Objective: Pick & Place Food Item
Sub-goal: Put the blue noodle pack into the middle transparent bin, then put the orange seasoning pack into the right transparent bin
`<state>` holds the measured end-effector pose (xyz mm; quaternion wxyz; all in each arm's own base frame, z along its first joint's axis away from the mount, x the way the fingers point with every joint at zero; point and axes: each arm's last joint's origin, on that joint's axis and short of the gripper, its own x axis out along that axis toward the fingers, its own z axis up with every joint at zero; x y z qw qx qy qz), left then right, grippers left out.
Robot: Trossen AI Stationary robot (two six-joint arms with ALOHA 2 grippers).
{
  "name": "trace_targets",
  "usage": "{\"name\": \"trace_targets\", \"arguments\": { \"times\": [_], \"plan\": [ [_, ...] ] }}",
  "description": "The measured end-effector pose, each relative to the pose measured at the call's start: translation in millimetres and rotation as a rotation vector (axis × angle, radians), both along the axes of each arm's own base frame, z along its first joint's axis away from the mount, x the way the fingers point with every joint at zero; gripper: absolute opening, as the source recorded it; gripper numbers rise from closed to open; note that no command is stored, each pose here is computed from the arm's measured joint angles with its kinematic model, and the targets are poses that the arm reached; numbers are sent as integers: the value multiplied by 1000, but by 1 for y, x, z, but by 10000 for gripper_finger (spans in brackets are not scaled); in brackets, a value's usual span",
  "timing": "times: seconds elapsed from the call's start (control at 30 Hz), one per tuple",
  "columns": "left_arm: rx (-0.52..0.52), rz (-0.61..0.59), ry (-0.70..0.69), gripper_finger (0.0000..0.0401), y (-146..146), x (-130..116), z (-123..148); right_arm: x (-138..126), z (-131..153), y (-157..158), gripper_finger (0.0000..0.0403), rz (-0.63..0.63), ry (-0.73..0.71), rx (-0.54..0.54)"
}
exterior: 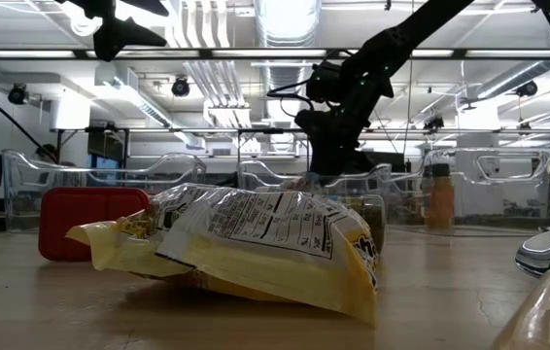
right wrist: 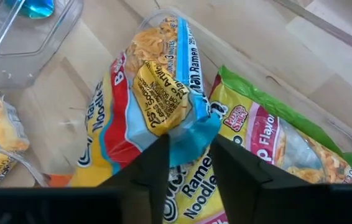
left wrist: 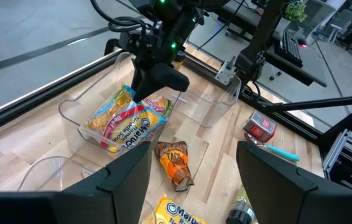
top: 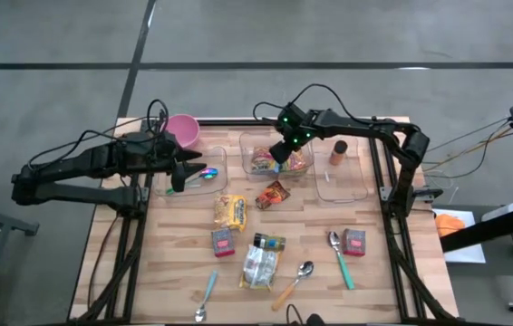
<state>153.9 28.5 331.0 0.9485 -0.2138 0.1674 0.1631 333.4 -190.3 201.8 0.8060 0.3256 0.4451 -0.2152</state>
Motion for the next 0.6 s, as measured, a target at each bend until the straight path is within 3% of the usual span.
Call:
{"name": "trace_targets", "arguments": {
  "times": [0.33,0.6],
  "plan": [
    [0,1,0,242,0,0,0,-2,6,0,179,-3,35,29],
    [0,1,0,242,0,0,0,-3,23,-2,185,-39,42,-50]
  ]
}}
